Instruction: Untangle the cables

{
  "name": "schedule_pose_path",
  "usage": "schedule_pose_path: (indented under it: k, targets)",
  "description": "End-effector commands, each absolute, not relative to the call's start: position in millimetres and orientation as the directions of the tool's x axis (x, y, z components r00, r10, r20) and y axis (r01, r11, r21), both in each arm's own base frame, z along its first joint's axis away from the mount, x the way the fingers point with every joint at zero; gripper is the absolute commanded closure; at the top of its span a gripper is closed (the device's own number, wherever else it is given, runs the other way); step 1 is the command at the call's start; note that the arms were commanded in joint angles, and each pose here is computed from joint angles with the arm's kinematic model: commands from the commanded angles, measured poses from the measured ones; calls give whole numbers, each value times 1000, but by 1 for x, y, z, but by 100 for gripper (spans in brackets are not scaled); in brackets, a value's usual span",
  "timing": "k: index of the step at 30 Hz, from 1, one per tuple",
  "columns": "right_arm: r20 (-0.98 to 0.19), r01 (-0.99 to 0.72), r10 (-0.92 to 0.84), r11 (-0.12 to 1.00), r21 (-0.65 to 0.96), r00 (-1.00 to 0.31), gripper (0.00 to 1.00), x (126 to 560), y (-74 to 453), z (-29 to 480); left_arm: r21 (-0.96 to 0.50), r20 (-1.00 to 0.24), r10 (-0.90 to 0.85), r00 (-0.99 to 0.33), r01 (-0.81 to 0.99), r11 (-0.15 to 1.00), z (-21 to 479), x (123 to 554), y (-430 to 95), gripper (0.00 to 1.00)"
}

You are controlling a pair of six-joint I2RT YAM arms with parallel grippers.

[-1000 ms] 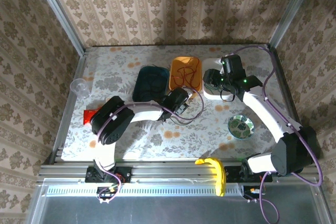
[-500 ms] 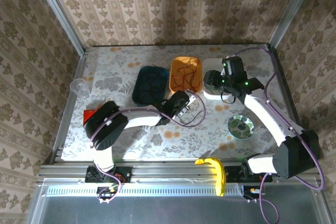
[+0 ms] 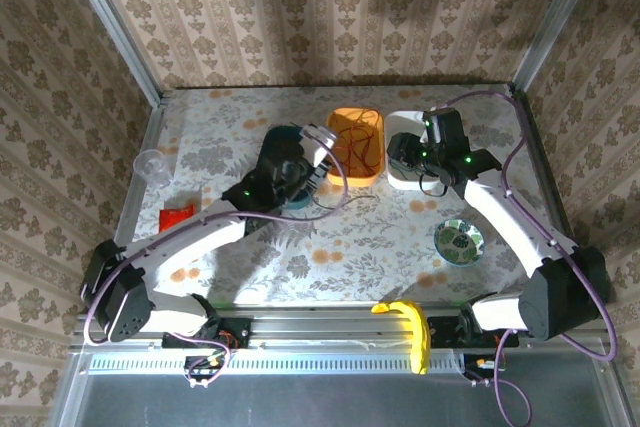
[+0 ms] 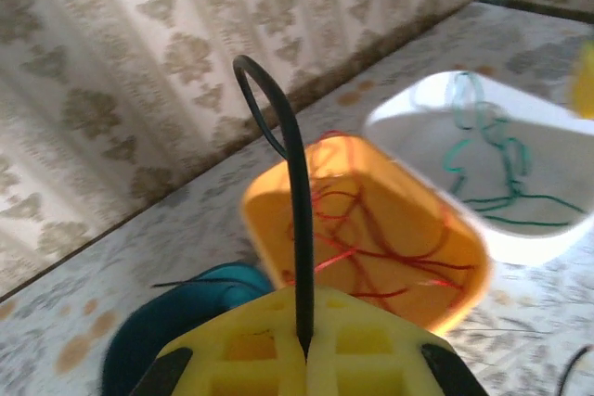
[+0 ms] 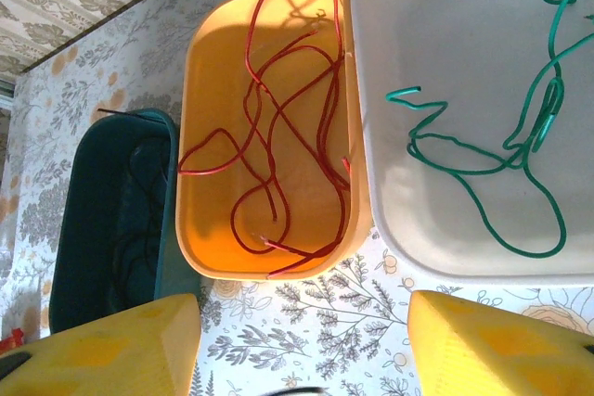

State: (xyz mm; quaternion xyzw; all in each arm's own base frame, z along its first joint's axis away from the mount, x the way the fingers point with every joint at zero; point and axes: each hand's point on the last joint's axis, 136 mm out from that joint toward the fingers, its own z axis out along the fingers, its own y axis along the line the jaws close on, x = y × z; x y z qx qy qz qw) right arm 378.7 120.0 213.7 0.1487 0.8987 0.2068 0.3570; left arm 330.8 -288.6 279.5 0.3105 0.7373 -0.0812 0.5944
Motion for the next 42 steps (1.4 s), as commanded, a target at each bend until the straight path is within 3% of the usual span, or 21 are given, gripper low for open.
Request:
schedule_pose_path:
  k: [1,9,17,22,27,30,31,32,34,35,37,42]
  targets:
    - [-581,113,427,860,497,-692,38,384,122,221,214,-947,304,-100,507,835,307,345,-258,100]
    - [-576,106,412,866,489,-706,38,384,123,217,252,-937,320,-141,362,898,301,378,-191,100]
    - [-555,88,406,855,510,-726,37,386,131,217,275,-902,359,-239,323,906,252,397,-179,100]
    - [-553,78,388,862,500,-737,37,383,132,217,206,-867,355,-351,396,895,195,398,-193,100]
    - [-562,71,375,870,487,-737,37,383,131,219,9,-787,327,-524,519,855,137,399,-215,100]
    - [-569,68,367,876,477,-736,37,382,129,221,-33,-737,353,-576,553,833,117,403,-226,100]
    - [-571,68,364,879,473,-736,37,382,129,222,-31,-729,358,-583,550,834,116,406,-227,96]
    - [-572,68,363,880,471,-735,37,382,128,222,-28,-728,361,-583,551,834,117,408,-228,81]
    - [-576,71,363,882,465,-732,37,381,126,223,-15,-746,358,-561,552,834,128,412,-229,34]
    - [-578,75,364,884,462,-730,37,380,125,222,-5,-763,350,-544,546,838,137,414,-228,25]
    - [-581,88,369,887,453,-726,37,379,121,220,14,-805,328,-495,537,844,159,415,-226,16]
    - [-591,131,388,894,429,-707,36,379,108,216,48,-896,248,-368,475,879,214,407,-211,4]
